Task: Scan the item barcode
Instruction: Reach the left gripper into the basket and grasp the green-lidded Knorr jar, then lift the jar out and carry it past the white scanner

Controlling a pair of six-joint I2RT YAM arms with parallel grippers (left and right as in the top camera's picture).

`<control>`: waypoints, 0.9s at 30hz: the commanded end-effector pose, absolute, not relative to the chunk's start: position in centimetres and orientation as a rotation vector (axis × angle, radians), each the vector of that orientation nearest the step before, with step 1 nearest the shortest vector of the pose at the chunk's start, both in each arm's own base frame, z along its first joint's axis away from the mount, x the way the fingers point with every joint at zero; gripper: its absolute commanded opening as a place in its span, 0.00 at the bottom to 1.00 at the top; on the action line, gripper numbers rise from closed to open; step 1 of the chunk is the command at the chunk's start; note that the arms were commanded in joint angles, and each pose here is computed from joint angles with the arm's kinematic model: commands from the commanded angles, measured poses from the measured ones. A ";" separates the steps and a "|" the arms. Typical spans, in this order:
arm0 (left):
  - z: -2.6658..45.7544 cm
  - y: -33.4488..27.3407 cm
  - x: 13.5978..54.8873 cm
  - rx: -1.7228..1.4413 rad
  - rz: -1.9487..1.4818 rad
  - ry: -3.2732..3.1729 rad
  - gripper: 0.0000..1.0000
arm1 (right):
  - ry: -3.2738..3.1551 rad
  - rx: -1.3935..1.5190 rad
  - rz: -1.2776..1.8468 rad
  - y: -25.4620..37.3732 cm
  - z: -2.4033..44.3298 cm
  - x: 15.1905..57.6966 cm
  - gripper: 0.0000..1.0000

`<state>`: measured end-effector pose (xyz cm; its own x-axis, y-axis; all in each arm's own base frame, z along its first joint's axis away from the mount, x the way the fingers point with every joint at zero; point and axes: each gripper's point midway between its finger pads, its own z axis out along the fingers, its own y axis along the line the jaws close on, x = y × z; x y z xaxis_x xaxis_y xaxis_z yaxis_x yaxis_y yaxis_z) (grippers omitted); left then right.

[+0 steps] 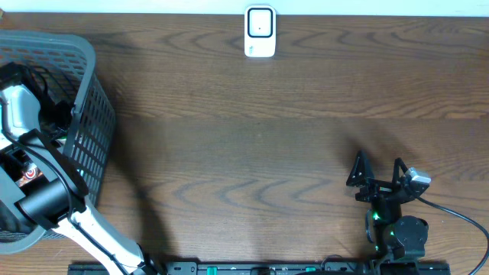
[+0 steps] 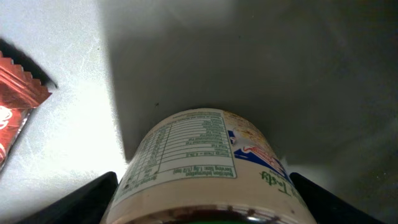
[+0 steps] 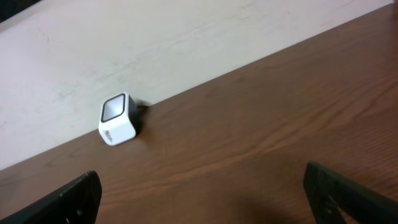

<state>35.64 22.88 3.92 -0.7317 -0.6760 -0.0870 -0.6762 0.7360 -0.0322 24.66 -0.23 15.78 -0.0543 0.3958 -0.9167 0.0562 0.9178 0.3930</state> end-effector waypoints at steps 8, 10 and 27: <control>3.4 22.8 35.2 -1.111 -0.003 2.873 0.62 | 1.613 0.361 0.281 -0.3 15.7 24.6 0.99; 3.7 22.7 35.0 -1.115 -0.006 2.881 0.61 | 1.613 0.362 0.282 -0.3 15.7 24.6 0.99; 33.4 15.9 39.6 -0.664 -0.407 2.303 0.66 | 1.612 0.362 0.282 -0.3 15.7 24.6 0.99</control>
